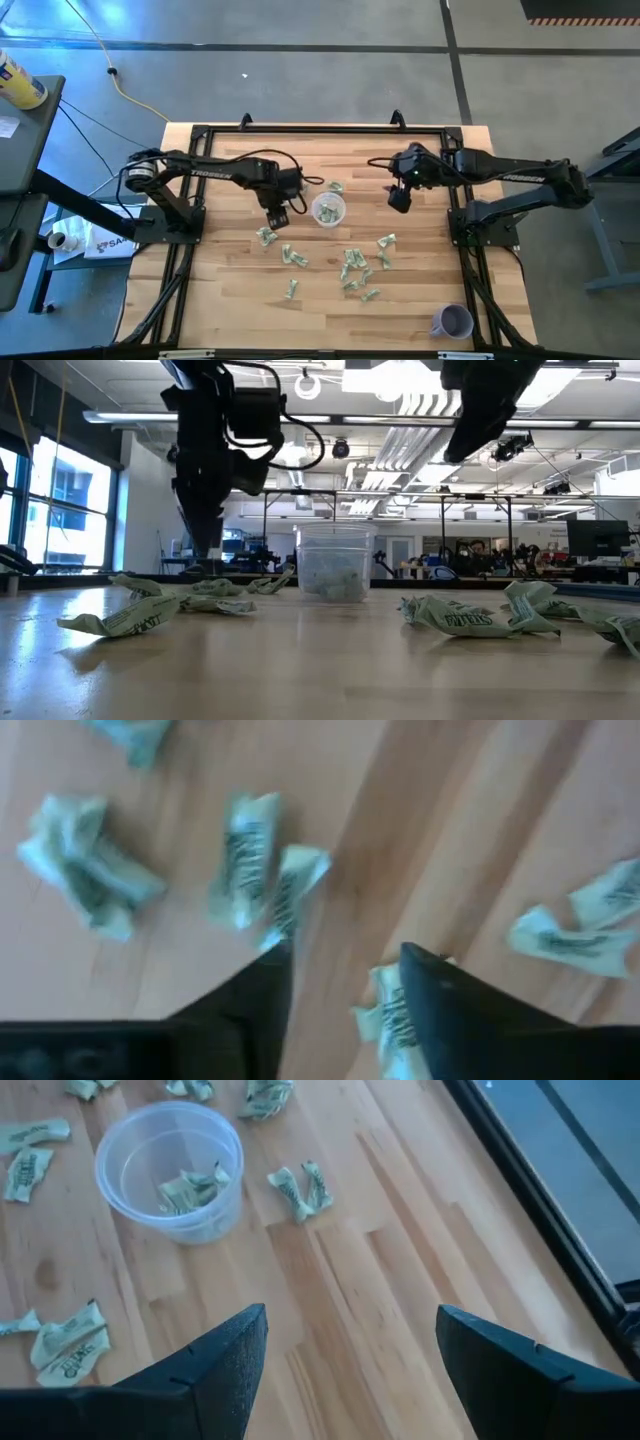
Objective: Pick and place Stevia / Truvia into bins
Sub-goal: Put the white stevia packet into the transparent container
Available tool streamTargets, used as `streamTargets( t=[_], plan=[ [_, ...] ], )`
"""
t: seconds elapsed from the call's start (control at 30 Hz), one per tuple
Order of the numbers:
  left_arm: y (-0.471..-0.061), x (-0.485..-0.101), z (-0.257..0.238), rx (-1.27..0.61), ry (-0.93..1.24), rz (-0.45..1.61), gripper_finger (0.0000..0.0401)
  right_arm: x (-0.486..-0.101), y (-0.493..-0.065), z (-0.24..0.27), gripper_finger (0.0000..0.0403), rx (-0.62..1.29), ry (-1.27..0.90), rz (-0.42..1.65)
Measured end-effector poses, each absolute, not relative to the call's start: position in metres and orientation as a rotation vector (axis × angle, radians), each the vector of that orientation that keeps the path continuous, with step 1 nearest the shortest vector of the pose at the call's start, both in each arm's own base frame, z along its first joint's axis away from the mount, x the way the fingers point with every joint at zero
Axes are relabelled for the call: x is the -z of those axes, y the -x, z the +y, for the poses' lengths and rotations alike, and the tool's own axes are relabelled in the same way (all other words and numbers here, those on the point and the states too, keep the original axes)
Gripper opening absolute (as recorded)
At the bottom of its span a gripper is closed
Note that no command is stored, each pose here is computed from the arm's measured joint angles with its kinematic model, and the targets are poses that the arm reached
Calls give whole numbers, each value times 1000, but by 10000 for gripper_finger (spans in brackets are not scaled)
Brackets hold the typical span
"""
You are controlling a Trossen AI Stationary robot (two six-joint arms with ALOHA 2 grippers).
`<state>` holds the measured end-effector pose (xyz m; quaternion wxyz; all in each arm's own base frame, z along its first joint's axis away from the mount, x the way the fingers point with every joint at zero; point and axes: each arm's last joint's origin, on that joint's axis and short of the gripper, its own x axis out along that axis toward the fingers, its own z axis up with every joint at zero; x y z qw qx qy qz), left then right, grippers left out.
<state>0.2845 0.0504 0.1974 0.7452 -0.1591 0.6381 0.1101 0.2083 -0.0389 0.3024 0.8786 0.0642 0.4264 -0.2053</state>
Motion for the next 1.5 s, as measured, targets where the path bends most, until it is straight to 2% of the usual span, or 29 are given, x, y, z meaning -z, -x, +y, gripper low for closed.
streamTargets(
  t=[0.1,0.2,0.43,0.67,0.8,0.93,1.0,1.03,1.17,1.27,1.43,1.5],
  plan=[
    [-286,-199,51,-251,349,1382,258,-303,-208,-42,281,439,-125,887],
    [-286,-199,53,-241,335,1379,269,-302,-207,-45,281,449,-133,891],
    [-289,-188,56,-203,303,1419,239,-302,-207,-46,281,454,-141,891],
    [-298,-149,58,-218,277,1561,214,-302,-207,-47,281,470,-141,891],
    [-300,-138,59,-210,293,1606,175,-302,-206,-47,281,477,-138,893],
    [-300,-139,59,-198,311,1605,85,-302,-206,-47,281,487,-131,898],
    [-299,-144,58,-184,322,1586,31,-302,-206,-47,281,496,-118,900],
    [-298,-146,57,-168,337,1581,22,-302,-206,-47,281,498,-108,901],
    [-305,-175,53,-53,426,1494,35,-302,-205,-48,281,509,-92,902],
    [-316,-209,55,-28,421,1371,23,-302,-205,-48,281,506,-93,906],
    [-345,-277,62,-2,237,1043,22,-301,-204,-47,281,506,-96,927],
    [-354,-293,64,28,157,950,22,-300,-203,-47,281,507,-97,937]
  ],
)
